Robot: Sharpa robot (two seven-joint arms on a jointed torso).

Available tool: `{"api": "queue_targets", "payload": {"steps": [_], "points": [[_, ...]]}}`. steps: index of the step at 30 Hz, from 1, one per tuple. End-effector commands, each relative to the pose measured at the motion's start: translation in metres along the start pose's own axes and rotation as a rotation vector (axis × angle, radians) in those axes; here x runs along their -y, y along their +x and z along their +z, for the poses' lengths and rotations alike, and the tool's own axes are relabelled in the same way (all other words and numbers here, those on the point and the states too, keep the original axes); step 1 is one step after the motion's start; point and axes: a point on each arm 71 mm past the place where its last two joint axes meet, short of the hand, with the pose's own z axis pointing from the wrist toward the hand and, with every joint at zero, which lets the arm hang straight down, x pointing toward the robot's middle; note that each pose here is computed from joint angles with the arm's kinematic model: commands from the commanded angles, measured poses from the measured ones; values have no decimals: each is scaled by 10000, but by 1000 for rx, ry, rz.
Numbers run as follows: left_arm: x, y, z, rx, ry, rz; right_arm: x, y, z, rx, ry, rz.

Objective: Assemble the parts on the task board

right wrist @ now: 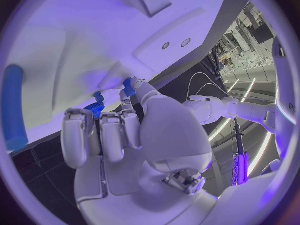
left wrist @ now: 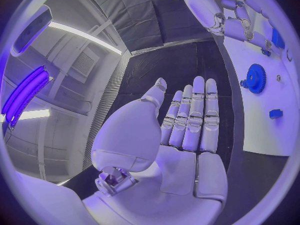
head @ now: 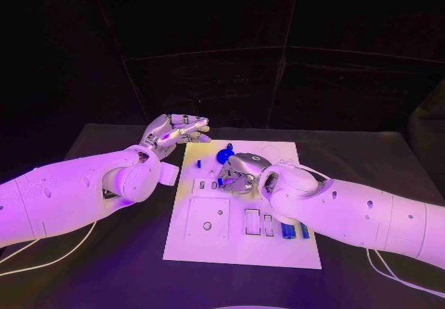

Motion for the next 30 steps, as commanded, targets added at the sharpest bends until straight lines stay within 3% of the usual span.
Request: {"api": "queue_targets", "payload": {"steps": [1,21,30], "points": [[13,14,8,-11,6,-9,-18,24,10,-26,-6,-37],[11,8,12,-11,6,-8,-18,57,4,-49,-3,-60],[10,4,13,-10,5,-8,-5,35,5,-19,7,-61]]}}
